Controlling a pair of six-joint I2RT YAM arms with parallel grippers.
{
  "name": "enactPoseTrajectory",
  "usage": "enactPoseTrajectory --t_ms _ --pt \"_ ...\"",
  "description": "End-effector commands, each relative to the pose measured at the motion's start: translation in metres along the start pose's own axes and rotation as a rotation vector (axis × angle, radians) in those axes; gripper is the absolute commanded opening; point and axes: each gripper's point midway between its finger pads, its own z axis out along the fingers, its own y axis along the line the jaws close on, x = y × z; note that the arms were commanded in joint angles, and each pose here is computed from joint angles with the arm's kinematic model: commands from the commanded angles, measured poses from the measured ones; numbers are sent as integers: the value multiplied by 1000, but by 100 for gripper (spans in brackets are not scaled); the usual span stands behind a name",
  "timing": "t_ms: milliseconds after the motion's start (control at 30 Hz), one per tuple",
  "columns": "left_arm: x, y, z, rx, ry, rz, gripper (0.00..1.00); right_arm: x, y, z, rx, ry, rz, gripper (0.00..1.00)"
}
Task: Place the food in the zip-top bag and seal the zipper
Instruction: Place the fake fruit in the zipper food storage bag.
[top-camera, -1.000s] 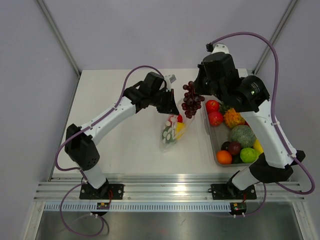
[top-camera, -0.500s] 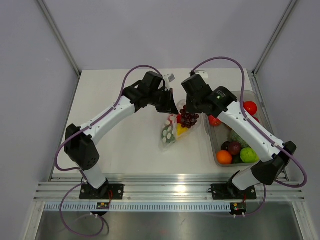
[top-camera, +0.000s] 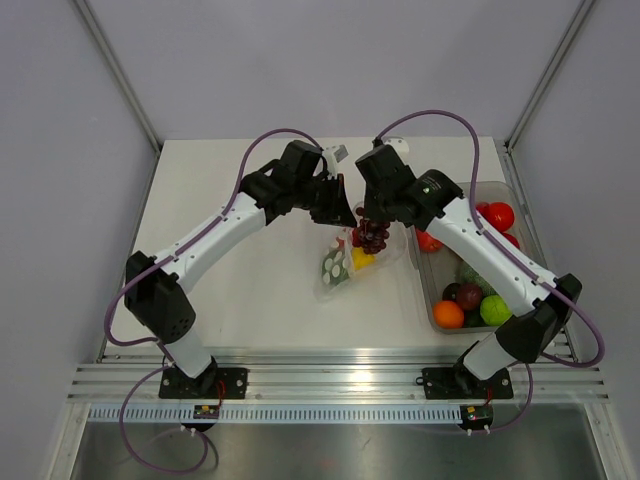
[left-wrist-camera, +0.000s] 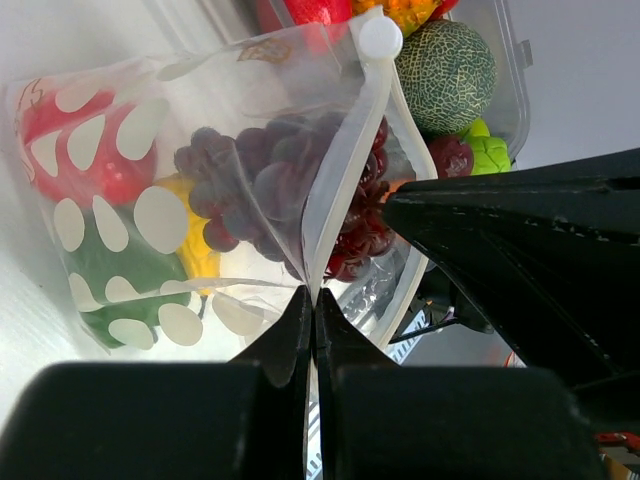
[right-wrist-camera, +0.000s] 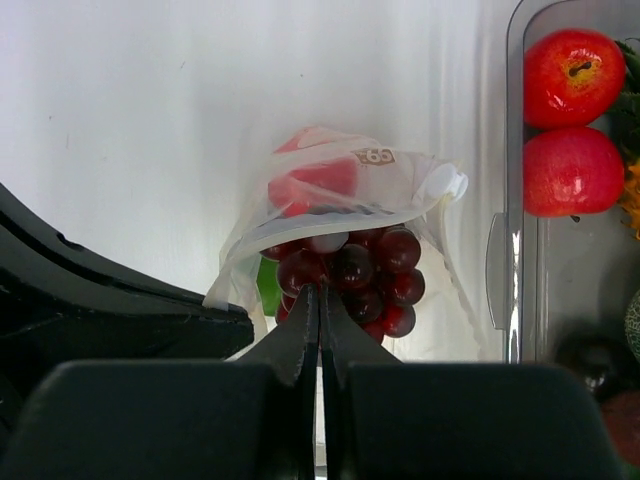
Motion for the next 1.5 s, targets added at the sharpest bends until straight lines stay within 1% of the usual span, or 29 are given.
enactPoseTrajectory --t_ms 0,67,133,200,300,367,433,533,633,700,733,767,800,833,867,900,933,967,1000,1067,1100,1167,1200,1267,1300,1333,1400,1433,1467 --pt "-18 -29 -21 93 -78 44 0 -24 19 -10 -69 -78 48 0" --pt "-19 -29 -21 95 -81 43 0 -19 21 -5 -78 -70 48 0" --pt "-19 -30 -21 99 -82 42 0 0 20 11 -70 -24 28 0" --pt "-20 -30 -21 103 -81 38 0 17 15 22 -46 20 13 28" --pt "-21 -27 -21 100 -82 27 0 22 11 18 -48 22 11 66" --pt "-21 -25 -20 96 -82 21 0 12 6 4 -56 -18 20 68" --pt "-20 -22 -19 92 -80 15 0 5 1 -12 -63 -41 21 67" --pt "-21 -20 -19 83 -83 15 0 2 -13 -32 -53 -73 34 63" --pt "-23 -18 -21 79 -88 11 0 11 -38 -39 13 -81 47 62" --pt "-23 -18 -21 78 -89 13 0 26 -58 -32 76 -47 63 62" --pt "-24 -17 -21 76 -89 11 0 30 -65 -34 80 -44 77 64" --pt "-25 -18 -22 77 -92 13 0 46 -70 -27 90 -3 81 70" --pt "-24 -16 -21 74 -88 10 0 48 -77 -28 89 -5 105 75" --pt "-25 -17 -22 74 -90 10 0 54 -80 -27 89 7 113 76" --pt "-24 -17 -22 75 -89 10 0 70 -84 -20 94 50 111 78" --pt "-24 -17 -21 75 -89 10 0 74 -86 -17 90 59 125 78" --pt "-25 -16 -22 74 -90 10 0 86 -94 -11 105 87 136 78" --pt "-24 -16 -21 73 -89 9 0 93 -92 -8 81 109 144 78" --pt "-24 -15 -21 71 -89 7 0 94 -90 -3 68 108 151 76" --pt "-24 -15 -21 74 -87 4 0 106 -86 7 44 149 138 70" --pt "-24 -16 -21 75 -88 4 0 105 -80 11 22 145 139 62" --pt "-24 -16 -22 73 -91 3 0 107 -70 19 -20 168 120 51" --pt "-23 -16 -23 74 -90 4 0 101 -63 22 -45 153 118 31" --pt "-23 -15 -25 63 -95 6 0 82 -52 16 -91 121 106 5" --pt "-23 -16 -28 61 -99 10 0 73 -48 12 -104 102 101 0" --pt "-24 -16 -30 56 -107 13 0 50 -39 0 -142 50 104 0" --pt "-28 -16 -36 45 -118 22 0 24 -32 -15 -180 -13 87 0" --pt "-37 -20 -43 39 -142 31 0 -1 -24 -32 -218 -73 94 0" --pt "-40 -17 -48 24 -148 35 0 -12 -18 -41 -247 -97 82 0"
